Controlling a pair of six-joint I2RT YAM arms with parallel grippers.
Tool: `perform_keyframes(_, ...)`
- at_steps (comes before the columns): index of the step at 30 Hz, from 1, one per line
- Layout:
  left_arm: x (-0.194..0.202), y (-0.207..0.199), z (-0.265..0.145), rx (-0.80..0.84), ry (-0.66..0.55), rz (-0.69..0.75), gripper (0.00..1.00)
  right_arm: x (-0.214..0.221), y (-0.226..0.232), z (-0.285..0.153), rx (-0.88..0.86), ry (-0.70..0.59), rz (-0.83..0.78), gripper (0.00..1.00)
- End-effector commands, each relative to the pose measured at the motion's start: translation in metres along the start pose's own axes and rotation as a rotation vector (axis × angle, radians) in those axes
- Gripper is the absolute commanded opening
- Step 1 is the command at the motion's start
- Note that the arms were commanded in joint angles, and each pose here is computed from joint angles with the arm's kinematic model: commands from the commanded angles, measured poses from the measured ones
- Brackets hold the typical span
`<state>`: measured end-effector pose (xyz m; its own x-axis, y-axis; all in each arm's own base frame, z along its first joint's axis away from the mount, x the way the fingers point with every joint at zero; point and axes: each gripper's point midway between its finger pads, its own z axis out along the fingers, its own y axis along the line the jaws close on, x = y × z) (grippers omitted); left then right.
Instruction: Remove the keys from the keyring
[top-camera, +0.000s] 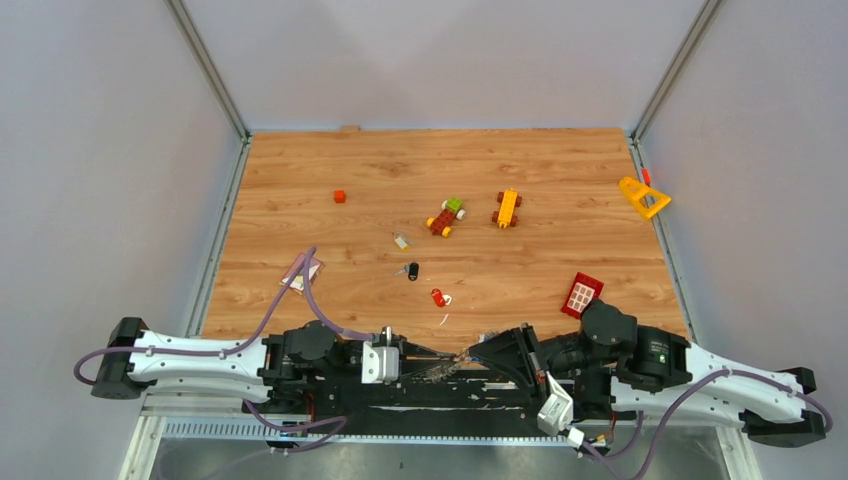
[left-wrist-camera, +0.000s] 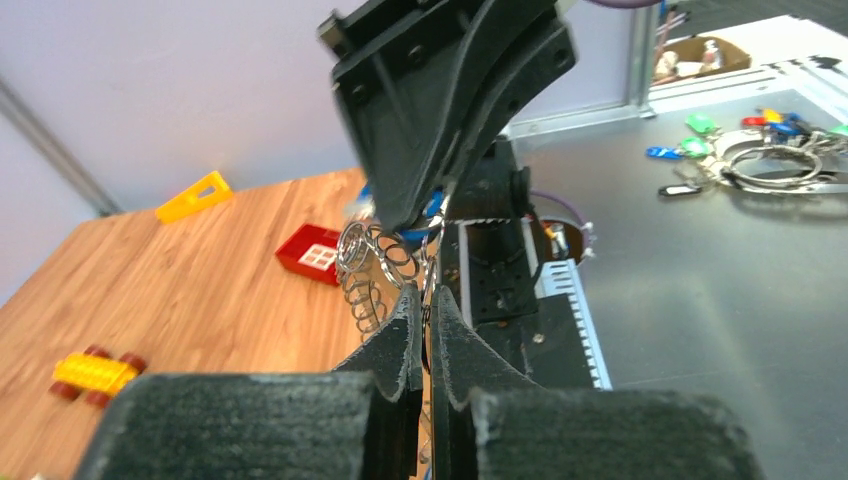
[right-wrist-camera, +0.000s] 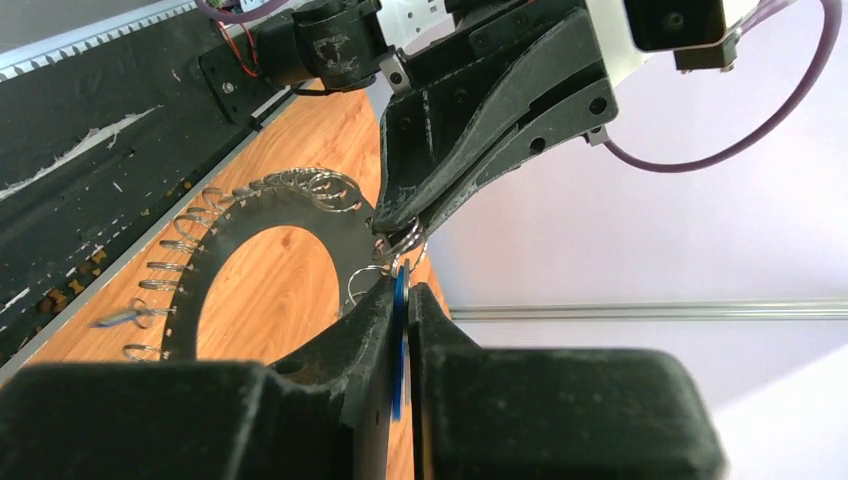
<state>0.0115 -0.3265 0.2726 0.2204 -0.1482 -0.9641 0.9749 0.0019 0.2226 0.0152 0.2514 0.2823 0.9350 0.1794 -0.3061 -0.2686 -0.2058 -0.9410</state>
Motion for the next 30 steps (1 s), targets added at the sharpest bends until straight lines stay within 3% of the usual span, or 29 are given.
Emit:
perform_keyframes(1,-0.009,0.033,-0.011,-0.169,0.028,0.011,0.00,-0.022,-0.024,-0.015,0.087,-0.061,-0.035,0.12)
perform_keyframes(9,-0.005,0.044,-0.017,-0.217,0.086,0.045,0.00,-0.017,-0.023,-0.017,0.101,-0.035,-0.025,0.24)
perform_keyframes(15,-0.004,0.049,-0.020,-0.236,0.107,0.068,0.00,-0.009,-0.025,-0.015,0.137,-0.010,0.063,0.24)
perform_keyframes(24,-0.012,0.058,-0.029,-0.303,0.050,0.061,0.00,-0.020,-0.042,0.001,0.307,-0.162,0.493,0.16)
perform_keyframes(28,-0.019,0.064,-0.036,-0.342,0.006,0.047,0.00,-0.005,-0.043,0.013,0.326,-0.115,0.679,0.16)
perform_keyframes(30,-0.021,0.063,-0.038,-0.342,-0.011,0.046,0.00,0.011,-0.047,0.015,0.392,-0.057,0.785,0.23)
